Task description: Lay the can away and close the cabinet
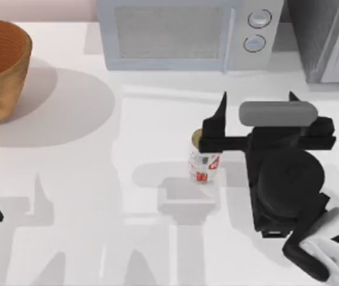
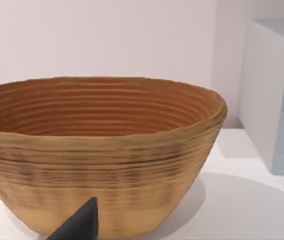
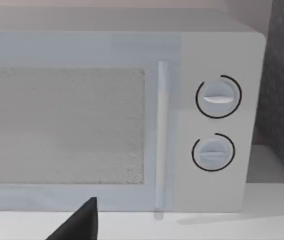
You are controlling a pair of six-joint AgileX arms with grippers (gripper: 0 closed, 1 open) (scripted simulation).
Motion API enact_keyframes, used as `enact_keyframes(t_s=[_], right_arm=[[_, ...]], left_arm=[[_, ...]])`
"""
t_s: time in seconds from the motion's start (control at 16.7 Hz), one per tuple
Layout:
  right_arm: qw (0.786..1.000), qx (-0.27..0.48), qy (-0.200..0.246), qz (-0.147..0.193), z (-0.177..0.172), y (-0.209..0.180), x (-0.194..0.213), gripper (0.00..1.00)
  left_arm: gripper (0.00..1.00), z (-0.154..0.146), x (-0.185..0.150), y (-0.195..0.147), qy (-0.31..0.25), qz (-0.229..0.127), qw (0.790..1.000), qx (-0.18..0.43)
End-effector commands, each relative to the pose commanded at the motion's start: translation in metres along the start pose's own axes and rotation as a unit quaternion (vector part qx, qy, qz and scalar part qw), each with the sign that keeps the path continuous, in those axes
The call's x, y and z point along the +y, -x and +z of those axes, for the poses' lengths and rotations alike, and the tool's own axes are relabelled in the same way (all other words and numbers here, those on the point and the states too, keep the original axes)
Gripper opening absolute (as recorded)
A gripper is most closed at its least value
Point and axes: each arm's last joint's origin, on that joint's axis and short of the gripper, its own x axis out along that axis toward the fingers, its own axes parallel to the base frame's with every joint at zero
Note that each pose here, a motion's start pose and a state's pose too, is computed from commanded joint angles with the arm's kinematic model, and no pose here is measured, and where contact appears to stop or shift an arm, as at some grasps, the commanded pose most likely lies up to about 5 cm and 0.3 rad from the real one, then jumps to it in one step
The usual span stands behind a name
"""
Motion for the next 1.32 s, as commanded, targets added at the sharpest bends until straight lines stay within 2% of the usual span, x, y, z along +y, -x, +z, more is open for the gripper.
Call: enact_keyframes(t_s=[0.24, 0.54, 1.02, 1.32], right_arm=[[1.0, 0.0, -0.002, 0.0, -0.059, 0.019, 0.045, 1.0], [1.0, 0.001, -0.003, -0.001, -0.11, 0.045, 0.066, 1.0], [1.0, 0.002, -0.002, -0.002, -0.117, 0.047, 0.067, 1.0], [1.0, 0.001, -0.003, -0.001, -0.117, 0.006, 0.069, 1.0]], left_arm=[[1.0, 0.0, 0.0, 0.0, 0.0, 0.0, 1.0, 0.0], [1.0, 0.0, 0.0, 0.0, 0.0, 0.0, 1.0, 0.0], [1.0, 0.0, 0.0, 0.0, 0.0, 0.0, 1.0, 0.0], [1.0, 0.0, 0.0, 0.0, 0.0, 0.0, 1.0, 0.0]])
